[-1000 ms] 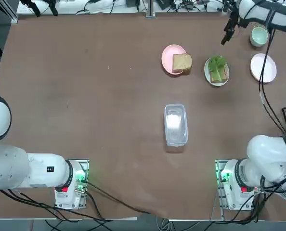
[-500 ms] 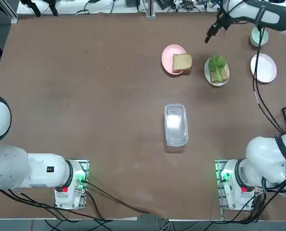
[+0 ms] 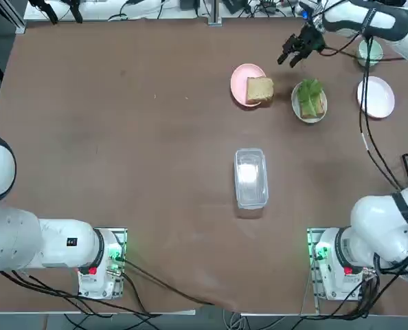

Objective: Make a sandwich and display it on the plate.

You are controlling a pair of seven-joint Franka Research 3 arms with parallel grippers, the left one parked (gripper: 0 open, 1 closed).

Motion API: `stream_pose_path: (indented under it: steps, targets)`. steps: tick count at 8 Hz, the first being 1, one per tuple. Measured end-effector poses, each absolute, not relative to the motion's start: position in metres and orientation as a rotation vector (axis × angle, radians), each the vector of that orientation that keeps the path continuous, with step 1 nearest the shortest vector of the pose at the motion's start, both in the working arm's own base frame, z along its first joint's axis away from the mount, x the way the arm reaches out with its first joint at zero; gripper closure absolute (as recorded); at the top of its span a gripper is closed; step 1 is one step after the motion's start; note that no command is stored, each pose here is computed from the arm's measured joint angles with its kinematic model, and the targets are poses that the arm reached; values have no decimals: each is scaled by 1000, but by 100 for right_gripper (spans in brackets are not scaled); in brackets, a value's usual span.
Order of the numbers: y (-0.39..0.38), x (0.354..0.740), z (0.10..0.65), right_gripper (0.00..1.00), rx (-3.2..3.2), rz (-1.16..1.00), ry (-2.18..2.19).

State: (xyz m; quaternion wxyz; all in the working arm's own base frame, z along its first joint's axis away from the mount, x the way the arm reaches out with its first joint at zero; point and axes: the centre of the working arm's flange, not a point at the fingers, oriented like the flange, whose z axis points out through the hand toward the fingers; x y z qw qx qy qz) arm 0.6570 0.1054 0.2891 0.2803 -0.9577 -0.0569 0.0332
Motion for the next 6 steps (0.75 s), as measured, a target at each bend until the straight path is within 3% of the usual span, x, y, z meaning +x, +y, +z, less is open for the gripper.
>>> stream_pose_path:
  steps: [6]
  targets:
    - [113, 653, 219, 3, -2461, 145, 251]
